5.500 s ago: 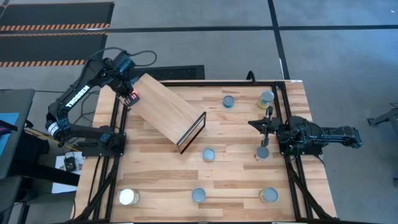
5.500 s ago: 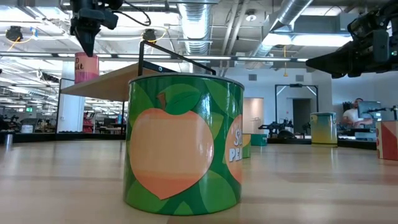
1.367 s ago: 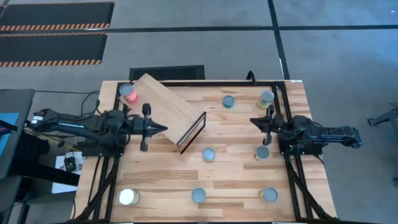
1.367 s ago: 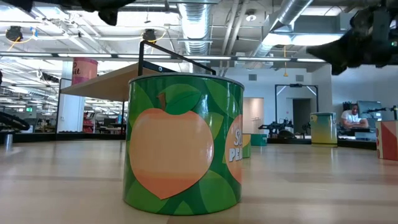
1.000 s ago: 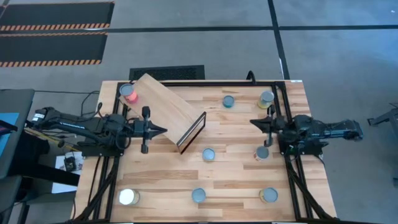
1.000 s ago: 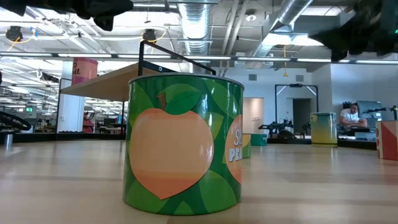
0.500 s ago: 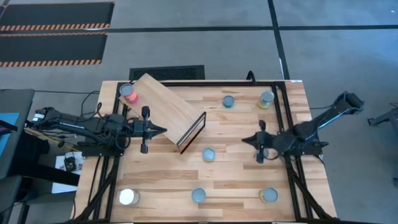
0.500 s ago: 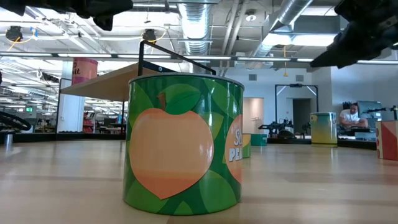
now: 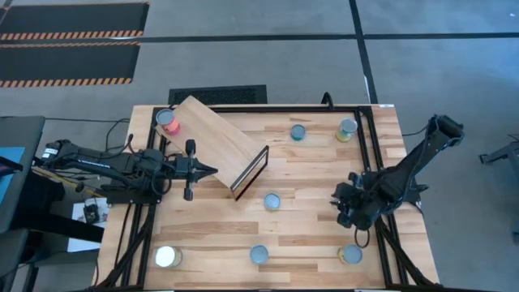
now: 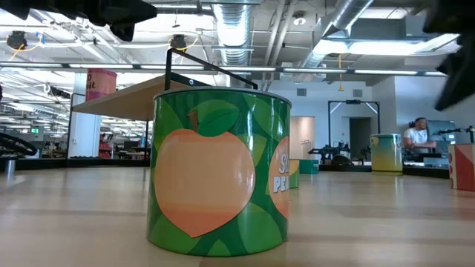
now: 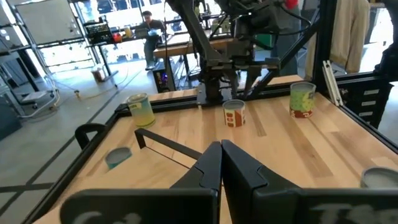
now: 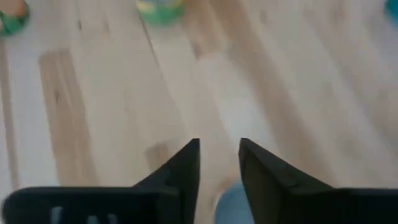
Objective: Pick and place cans onto a shelf
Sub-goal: Put the canned tomatoes on the shelf
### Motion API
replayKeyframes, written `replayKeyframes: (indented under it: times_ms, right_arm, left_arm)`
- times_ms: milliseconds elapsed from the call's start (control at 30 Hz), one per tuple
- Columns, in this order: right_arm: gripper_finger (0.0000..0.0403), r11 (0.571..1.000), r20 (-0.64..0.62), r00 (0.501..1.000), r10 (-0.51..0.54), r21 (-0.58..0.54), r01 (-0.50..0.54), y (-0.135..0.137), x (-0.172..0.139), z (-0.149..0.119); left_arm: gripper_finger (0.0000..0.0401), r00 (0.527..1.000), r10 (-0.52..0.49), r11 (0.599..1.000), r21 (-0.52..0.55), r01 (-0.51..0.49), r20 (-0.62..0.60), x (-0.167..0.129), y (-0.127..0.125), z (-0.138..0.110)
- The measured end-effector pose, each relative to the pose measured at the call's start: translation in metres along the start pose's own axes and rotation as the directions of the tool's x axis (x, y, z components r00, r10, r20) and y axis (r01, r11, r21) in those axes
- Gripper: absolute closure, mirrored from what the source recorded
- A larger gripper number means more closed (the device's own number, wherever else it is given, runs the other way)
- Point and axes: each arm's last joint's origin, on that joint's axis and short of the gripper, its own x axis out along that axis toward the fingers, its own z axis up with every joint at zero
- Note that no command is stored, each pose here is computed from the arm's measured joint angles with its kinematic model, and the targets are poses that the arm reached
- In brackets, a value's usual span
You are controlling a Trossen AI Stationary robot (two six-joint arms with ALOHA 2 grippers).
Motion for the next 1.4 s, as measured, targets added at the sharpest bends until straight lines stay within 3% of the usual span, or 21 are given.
replayKeyframes:
  times_ms: [200,333,500,667,867,1000,1133,1267,1400]
  right_arm:
    - [0.0187,0.998,-0.177,0.983,-0.043,0.029,0.049,0.007,0.012,-0.013]
    - [0.0177,0.993,-0.222,0.968,-0.115,0.001,0.118,0.008,0.02,-0.018]
    - [0.0213,0.983,-0.268,0.946,-0.184,-0.043,0.179,0.008,0.028,-0.022]
    - [0.0299,0.983,-0.292,0.939,-0.183,-0.043,0.179,0.011,0.032,-0.022]
    - [0.039,0.995,-0.25,0.965,-0.076,-0.076,0.059,0.027,0.024,-0.004]
    - [0.0386,0.992,-0.144,0.987,0.078,-0.092,-0.091,0.046,0.02,0.021]
    - [0.0378,0.961,0.013,0.973,0.229,-0.16,-0.224,0.067,0.031,0.05]
    - [0.0382,0.928,0.073,0.959,0.274,-0.282,-0.244,0.089,0.05,0.08]
    - [0.0382,0.886,0.045,0.96,0.275,-0.4,-0.235,0.113,0.076,0.107]
  left_arm:
    - [0.0401,1.0,-0.002,1.0,-0.003,0.002,-0.016,0.0,0.0,-0.001]
    - [0.0401,1.0,-0.001,1.0,-0.004,0.001,-0.013,0.0,0.0,-0.001]
    - [0.0401,1.0,0.0,1.0,-0.005,0.0,-0.013,0.0,0.0,-0.001]
    - [0.0401,1.0,0.001,1.0,-0.005,-0.001,-0.013,0.0,0.0,-0.001]
    - [0.0401,1.0,0.002,1.0,-0.024,-0.002,-0.012,0.0,0.0,-0.001]
    - [0.0401,1.0,0.001,1.0,-0.025,-0.002,-0.012,0.0,0.0,-0.001]
    - [0.0401,1.0,0.002,1.0,-0.025,-0.002,-0.012,0.0,0.0,-0.001]
    - [0.0401,1.0,-0.001,1.0,-0.027,0.001,-0.013,0.0,0.0,-0.001]
    - [0.0401,1.0,-0.013,1.0,-0.028,0.012,-0.019,0.0,0.0,-0.002]
